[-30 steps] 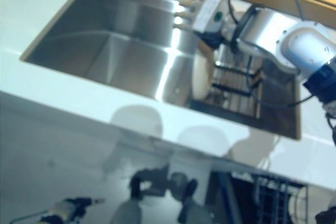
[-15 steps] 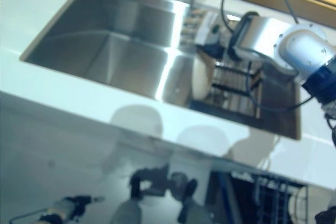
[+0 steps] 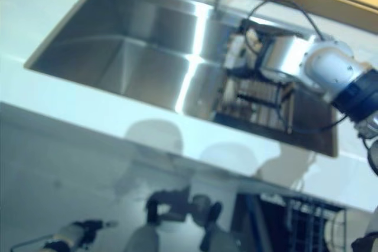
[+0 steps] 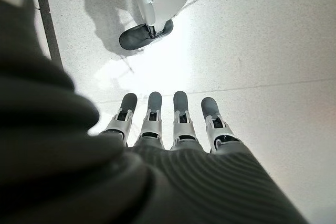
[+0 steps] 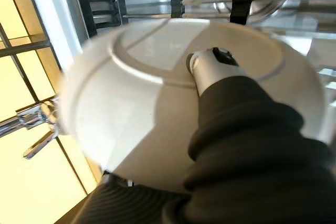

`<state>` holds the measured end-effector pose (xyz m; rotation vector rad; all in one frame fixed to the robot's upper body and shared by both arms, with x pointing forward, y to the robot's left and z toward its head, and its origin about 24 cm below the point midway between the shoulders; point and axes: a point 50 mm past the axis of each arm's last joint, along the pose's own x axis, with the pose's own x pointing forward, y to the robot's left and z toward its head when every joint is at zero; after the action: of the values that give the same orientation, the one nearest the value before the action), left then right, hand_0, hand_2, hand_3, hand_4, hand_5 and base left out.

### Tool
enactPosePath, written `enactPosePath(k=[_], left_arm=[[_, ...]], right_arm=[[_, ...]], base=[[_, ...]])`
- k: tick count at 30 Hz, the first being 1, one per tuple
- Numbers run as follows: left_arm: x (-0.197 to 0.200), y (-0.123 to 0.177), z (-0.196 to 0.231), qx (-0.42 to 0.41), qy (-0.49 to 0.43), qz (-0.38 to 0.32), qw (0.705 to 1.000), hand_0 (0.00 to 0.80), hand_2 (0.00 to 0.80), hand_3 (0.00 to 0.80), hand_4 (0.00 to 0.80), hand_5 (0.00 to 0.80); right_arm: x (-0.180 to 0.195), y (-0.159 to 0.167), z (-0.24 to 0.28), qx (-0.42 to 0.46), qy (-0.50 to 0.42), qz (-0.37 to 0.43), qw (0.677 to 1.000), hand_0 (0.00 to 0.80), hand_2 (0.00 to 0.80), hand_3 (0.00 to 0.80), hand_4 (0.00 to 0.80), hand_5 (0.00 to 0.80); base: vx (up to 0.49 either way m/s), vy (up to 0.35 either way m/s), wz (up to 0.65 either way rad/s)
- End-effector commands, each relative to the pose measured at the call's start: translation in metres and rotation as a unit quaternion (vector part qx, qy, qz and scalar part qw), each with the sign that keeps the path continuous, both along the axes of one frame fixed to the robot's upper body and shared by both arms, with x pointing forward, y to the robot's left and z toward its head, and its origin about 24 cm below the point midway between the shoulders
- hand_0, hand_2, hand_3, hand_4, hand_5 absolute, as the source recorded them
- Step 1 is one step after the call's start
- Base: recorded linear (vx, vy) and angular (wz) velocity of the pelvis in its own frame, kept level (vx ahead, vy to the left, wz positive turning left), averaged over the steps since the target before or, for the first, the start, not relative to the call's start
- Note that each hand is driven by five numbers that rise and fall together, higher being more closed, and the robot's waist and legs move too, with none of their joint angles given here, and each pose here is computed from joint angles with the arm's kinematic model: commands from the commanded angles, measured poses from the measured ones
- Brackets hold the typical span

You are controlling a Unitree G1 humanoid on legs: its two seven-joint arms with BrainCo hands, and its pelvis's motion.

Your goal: Take plates into dishwasher

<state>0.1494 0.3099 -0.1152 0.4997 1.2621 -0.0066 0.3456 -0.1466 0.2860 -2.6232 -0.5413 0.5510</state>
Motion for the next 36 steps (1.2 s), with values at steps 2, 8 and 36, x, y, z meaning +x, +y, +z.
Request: enactPosePath(k=[2, 8, 36], left_arm=[[0.001, 0.021, 0.011, 0.023, -0.003, 0.004, 1.000, 0.000, 0.000, 0.000, 0.000, 0.000], [-0.007, 0.022, 0.009, 0.025, 0.006, -0.004, 1.000, 0.000, 0.000, 0.000, 0.000, 0.000], [-0.051, 0.011, -0.011, -0.001, 0.042, -0.036, 0.998, 0.000, 0.000, 0.000, 0.000, 0.000]], right_arm=[[0.004, -0.003, 0.009, 0.008, -0.018, 0.008, 1.000, 0.800, 0.800, 0.800, 0.800, 0.800], [0.004, -0.014, 0.019, 0.012, -0.050, 0.009, 0.999, 0.800, 0.800, 0.800, 0.800, 0.800], [-0.047, -0.157, 0.124, 0.433, -0.317, -0.115, 0.836, 0.800, 0.800, 0.800, 0.800, 0.800]], base=[[0.000, 0.000, 0.00], [0.013, -0.009, -0.01], [0.062, -0.013, -0.17]])
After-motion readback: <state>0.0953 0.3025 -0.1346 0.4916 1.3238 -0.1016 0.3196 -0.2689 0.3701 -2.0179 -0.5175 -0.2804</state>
